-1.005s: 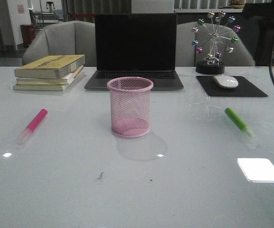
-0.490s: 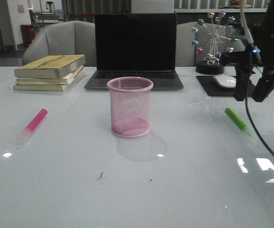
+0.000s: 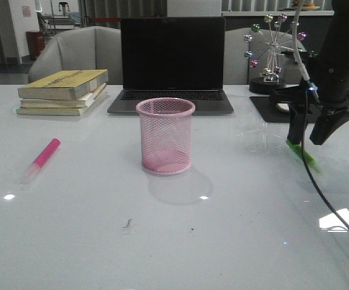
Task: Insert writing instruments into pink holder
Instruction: 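Lower the right gripper onto the green highlighter and close on it, then lift the green highlighter and carry it over the pink holder, then lower the green highlighter into the holder and open the right gripper, then withdraw the right gripper away from the holder, then lower the left gripper onto the pink highlighter and close on it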
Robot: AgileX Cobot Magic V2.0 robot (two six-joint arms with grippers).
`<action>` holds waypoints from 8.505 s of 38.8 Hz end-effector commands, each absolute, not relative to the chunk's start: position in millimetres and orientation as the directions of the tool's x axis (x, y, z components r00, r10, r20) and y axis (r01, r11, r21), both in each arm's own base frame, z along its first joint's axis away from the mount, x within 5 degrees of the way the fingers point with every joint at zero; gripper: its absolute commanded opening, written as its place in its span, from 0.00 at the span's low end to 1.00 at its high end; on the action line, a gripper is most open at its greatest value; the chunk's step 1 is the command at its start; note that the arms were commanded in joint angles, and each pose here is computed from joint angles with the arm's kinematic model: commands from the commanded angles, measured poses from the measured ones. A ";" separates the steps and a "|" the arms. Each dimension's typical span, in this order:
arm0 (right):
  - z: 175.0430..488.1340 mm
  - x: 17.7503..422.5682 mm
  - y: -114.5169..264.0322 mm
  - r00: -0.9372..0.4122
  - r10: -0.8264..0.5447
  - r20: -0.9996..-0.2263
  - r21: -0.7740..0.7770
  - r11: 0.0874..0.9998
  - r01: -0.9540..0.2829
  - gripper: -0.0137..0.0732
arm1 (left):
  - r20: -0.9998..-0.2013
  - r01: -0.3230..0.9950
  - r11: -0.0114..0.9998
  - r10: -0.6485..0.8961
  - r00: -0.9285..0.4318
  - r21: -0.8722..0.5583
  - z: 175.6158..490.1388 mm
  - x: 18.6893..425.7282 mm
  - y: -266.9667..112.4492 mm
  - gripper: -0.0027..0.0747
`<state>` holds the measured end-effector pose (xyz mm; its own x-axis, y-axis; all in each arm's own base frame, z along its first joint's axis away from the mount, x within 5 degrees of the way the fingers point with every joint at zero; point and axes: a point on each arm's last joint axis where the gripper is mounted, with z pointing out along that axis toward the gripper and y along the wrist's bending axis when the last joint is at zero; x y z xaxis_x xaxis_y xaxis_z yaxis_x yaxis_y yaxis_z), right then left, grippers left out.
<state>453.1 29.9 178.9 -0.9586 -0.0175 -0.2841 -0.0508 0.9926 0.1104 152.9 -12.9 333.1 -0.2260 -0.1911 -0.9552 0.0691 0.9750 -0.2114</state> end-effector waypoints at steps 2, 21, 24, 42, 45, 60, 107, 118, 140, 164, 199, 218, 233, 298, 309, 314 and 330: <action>216.4 456.1 28.9 -0.916 -0.031 -0.400 0.091 0.993 -0.074 0.59 | -0.969 0.062 0.971 -0.223 -0.109 -0.230 353.2 154.0 -10.3 0.71; 194.0 459.0 29.9 -0.939 -0.026 -0.344 0.105 0.992 -0.066 0.59 | -0.972 0.052 0.972 -0.226 -0.060 -0.230 357.3 154.4 -8.5 0.71; 190.0 459.5 30.0 -0.942 -0.026 -0.334 0.106 0.992 -0.065 0.59 | -0.972 0.050 0.972 -0.227 -0.053 -0.230 357.9 154.4 -8.2 0.71; 191.7 462.1 34.5 -0.933 0.010 -0.360 0.153 0.987 -0.049 0.19 | -0.973 0.048 0.972 -0.228 -0.039 -0.229 359.1 154.5 -7.7 0.71; 203.3 463.7 39.0 -0.908 0.006 -0.418 0.154 0.986 -0.064 0.19 | -0.973 0.048 0.972 -0.228 -0.039 -0.229 359.1 154.5 -7.7 0.71; 310.3 443.8 90.7 -0.655 -0.063 -0.753 0.114 0.968 -0.225 0.19 | -0.973 0.048 0.972 -0.228 -0.039 -0.229 359.1 154.5 -7.7 0.71; 271.8 365.3 234.3 -0.020 0.015 -1.000 0.023 0.878 -0.477 0.19 | -0.973 0.046 0.972 -0.228 -0.031 -0.229 359.8 154.5 -7.4 0.71; 262.8 368.8 235.6 -0.020 0.010 -1.000 0.019 0.881 -0.474 0.19 | -0.973 0.046 0.972 -0.228 -0.031 -0.229 359.8 154.5 -7.4 0.70; 258.8 374.3 225.9 -0.059 -0.032 -0.998 -0.002 0.889 -0.458 0.61 | -0.973 0.046 0.972 -0.228 -0.031 -0.229 359.8 154.5 -7.4 0.71; 395.7 319.1 80.8 -0.143 -0.110 -0.984 -0.068 0.960 -0.270 0.61 | -0.974 0.044 0.973 -0.227 -0.020 -0.228 360.7 154.6 -6.9 0.71; 329.4 174.2 -14.2 -0.403 -0.102 -0.910 -0.112 0.994 0.002 0.61 | -0.990 0.061 0.992 -0.102 -0.096 -0.108 354.0 154.0 -9.0 0.71; 328.8 173.6 -14.0 -0.411 -0.101 -0.906 -0.111 0.994 0.000 0.61 | -0.943 0.208 0.976 0.003 -0.333 -0.071 375.2 236.4 -41.7 0.71; 328.4 173.4 -13.9 -0.416 -0.101 -0.904 -0.111 0.994 -0.001 0.61 | -0.769 0.251 0.962 0.078 -0.634 -0.109 336.4 336.9 -62.9 0.70; 325.7 172.1 -13.3 -0.444 -0.100 -0.890 -0.107 0.994 -0.010 0.61 | -0.481 0.244 0.961 0.153 -0.863 -0.132 210.0 426.6 -76.2 0.60; 325.7 172.1 -13.3 -0.444 -0.100 -0.890 -0.107 0.994 -0.010 0.61 | -0.481 0.244 0.961 0.153 -0.863 -0.132 210.0 426.6 -76.2 0.60; 325.7 172.1 -13.3 -0.444 -0.100 -0.890 -0.107 0.994 -0.010 0.61 | -0.481 0.245 0.961 0.155 -0.863 -0.130 210.0 426.6 -76.1 0.60; 325.7 172.1 -13.3 -0.444 -0.100 -0.890 -0.107 0.994 -0.010 0.61 | -0.426 0.243 0.960 0.163 -0.890 -0.140 191.0 427.9 -77.6 0.60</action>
<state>170.5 -10.7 309.2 -0.5351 -0.0845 -0.8406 -0.0333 0.9963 -0.0790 425.1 -73.6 164.7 -0.9199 0.1716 -0.3525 0.2326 0.9627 -0.1383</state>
